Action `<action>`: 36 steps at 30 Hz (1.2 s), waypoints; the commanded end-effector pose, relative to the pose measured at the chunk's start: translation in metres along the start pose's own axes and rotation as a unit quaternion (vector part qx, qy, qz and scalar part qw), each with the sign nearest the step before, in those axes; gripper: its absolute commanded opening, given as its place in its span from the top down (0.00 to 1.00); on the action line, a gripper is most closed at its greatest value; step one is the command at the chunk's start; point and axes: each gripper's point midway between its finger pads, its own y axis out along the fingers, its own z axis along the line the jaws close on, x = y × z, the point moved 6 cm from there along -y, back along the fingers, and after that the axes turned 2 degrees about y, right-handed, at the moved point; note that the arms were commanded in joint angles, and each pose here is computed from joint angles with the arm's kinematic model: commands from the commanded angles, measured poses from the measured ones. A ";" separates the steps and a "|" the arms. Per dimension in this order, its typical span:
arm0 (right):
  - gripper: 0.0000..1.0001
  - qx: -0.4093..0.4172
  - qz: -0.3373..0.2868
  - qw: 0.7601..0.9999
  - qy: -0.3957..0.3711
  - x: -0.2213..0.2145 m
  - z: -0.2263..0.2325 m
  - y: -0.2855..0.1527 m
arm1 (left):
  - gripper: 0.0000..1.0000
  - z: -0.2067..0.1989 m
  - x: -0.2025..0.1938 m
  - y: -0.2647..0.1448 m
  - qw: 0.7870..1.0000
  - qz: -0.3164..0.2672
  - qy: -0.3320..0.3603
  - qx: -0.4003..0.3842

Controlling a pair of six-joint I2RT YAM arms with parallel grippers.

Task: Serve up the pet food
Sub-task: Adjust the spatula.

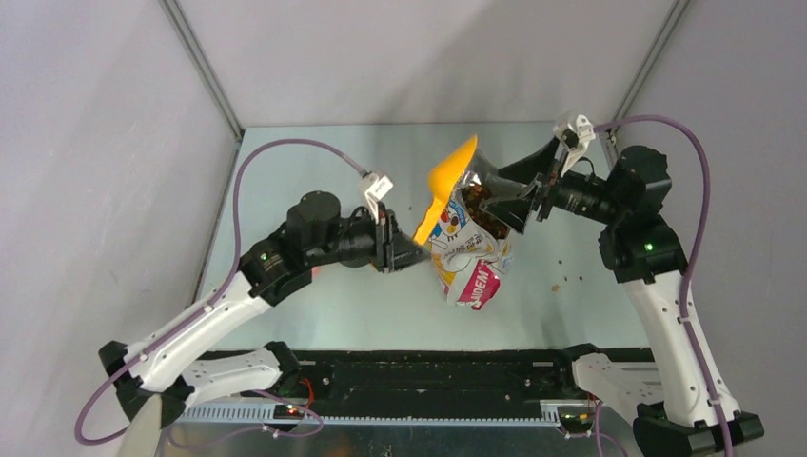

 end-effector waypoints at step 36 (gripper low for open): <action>0.26 0.375 0.043 0.923 -0.072 -0.017 0.044 0.037 | 1.00 -0.052 -0.052 -0.067 0.965 0.090 -0.132 -0.208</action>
